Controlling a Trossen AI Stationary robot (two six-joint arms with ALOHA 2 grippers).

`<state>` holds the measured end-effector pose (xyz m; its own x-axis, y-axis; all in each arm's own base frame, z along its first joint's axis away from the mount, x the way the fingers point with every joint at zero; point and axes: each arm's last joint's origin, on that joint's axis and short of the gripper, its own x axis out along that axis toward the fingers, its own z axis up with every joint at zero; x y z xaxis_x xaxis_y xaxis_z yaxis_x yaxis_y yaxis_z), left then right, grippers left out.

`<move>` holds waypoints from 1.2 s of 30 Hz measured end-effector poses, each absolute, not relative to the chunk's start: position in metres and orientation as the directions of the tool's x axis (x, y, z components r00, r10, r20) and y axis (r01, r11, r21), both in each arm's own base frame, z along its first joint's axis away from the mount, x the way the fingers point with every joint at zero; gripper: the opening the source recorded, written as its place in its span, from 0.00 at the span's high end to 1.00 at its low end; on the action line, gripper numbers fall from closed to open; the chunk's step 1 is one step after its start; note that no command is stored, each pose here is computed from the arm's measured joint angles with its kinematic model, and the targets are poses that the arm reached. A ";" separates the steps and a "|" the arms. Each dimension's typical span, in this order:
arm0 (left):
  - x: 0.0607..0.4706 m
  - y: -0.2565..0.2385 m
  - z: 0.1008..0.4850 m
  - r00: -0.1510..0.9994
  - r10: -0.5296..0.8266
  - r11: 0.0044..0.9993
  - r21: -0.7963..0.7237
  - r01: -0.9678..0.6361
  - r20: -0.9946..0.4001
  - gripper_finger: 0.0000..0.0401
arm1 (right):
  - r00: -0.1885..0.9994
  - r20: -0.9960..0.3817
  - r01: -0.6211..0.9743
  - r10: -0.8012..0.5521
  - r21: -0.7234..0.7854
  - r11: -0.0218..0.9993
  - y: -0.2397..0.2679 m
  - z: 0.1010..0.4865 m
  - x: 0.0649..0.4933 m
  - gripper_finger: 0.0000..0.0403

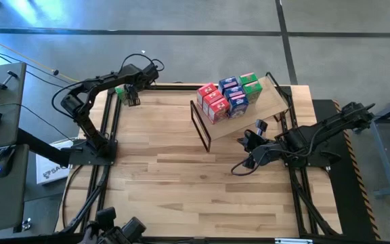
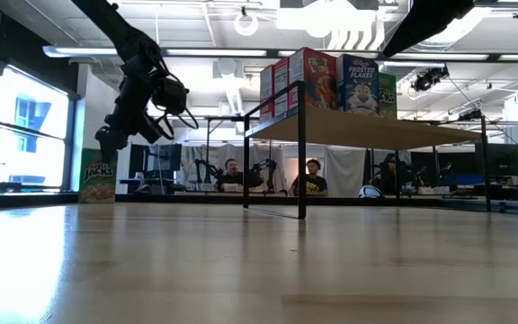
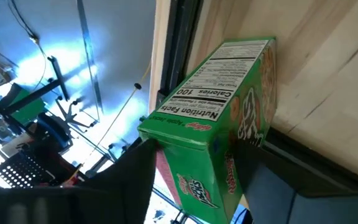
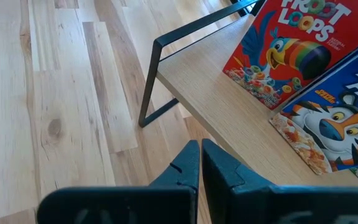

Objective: Stack cereal on shelf
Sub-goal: Put the green cereal box on the shelf aligned with the green cereal box

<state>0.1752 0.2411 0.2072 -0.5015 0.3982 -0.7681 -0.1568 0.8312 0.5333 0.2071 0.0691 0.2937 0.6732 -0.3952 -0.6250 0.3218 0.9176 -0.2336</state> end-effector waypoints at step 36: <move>0.173 0.182 0.271 -0.159 0.367 0.854 0.400 -0.333 -0.916 0.77 | 0.675 -0.629 0.311 -0.386 -0.233 0.922 0.069 0.294 0.207 1.00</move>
<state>0.1731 0.1815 0.2712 -0.1594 0.3671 -0.9164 -0.3332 0.8538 0.4000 0.2072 0.0694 0.2936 0.6746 -0.3864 -0.6289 0.3107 0.9215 -0.2330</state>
